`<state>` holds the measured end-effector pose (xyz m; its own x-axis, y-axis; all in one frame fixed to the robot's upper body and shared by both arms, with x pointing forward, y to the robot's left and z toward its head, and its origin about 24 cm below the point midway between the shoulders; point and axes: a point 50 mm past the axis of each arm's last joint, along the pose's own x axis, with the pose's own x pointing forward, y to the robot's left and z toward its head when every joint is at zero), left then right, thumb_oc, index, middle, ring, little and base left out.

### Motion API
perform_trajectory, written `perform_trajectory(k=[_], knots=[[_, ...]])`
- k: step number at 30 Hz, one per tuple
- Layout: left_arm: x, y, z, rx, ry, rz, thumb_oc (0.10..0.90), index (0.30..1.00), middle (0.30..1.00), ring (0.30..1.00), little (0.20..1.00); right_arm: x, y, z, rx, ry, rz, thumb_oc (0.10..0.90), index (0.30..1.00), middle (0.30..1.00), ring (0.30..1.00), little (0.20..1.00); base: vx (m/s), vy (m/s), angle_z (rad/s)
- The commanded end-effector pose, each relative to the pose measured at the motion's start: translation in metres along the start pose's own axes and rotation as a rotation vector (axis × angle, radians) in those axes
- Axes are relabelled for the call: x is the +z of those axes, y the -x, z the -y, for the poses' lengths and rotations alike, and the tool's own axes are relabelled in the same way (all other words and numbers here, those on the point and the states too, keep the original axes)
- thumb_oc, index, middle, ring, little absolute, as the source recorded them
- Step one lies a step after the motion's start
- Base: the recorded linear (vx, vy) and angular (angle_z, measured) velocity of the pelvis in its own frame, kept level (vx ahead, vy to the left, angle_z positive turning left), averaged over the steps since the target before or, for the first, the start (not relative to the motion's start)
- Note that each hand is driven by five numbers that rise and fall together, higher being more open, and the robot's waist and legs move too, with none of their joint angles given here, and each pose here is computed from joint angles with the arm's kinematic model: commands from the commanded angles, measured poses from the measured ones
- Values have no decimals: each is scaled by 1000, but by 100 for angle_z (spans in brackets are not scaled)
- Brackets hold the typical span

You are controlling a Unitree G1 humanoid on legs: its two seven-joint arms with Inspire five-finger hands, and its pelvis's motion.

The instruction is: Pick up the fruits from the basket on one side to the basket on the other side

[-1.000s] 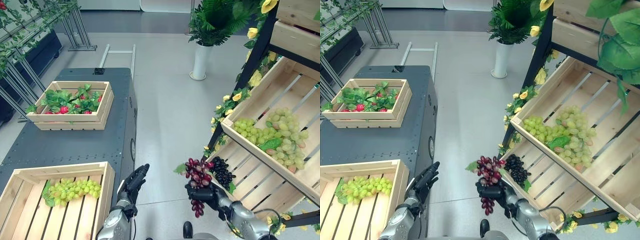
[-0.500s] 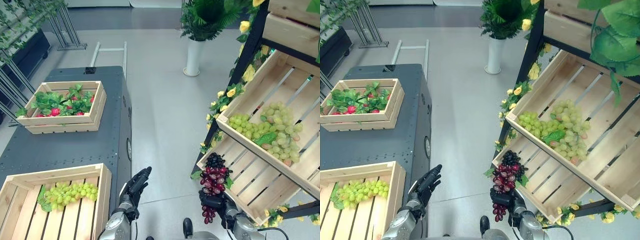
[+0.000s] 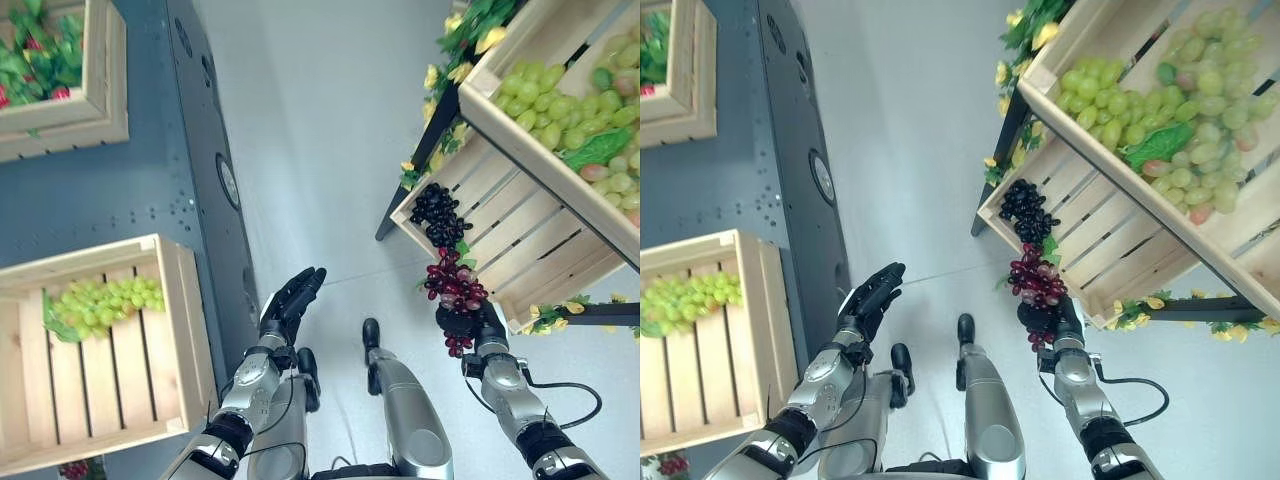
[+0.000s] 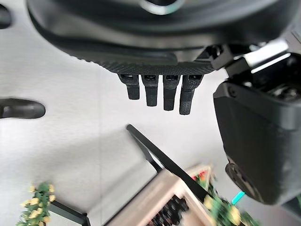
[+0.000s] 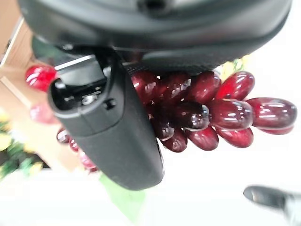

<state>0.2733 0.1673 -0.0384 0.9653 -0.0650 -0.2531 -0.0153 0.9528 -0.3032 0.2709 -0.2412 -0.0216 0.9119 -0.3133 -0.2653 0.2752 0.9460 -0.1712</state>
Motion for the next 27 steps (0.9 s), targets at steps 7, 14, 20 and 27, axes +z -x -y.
perform_trajectory(k=[7,14,20,27], knots=[[32,-1,20,-124,-33,187,800,900,900,900,900,94,-11,58,-251,-214,425,400,300,300,300,300,-17,-10,16],[52,-6,25,-157,-85,251,800,900,900,900,900,154,-17,93,-402,-124,586,400,300,300,300,300,-13,2,5],[54,-4,32,-210,-87,253,800,900,900,900,900,199,-14,130,-533,-172,687,400,300,300,300,300,-4,3,2],[46,-1,30,-224,-76,224,800,900,900,900,900,227,-10,143,-581,-171,753,400,300,300,300,300,7,5,-2]])
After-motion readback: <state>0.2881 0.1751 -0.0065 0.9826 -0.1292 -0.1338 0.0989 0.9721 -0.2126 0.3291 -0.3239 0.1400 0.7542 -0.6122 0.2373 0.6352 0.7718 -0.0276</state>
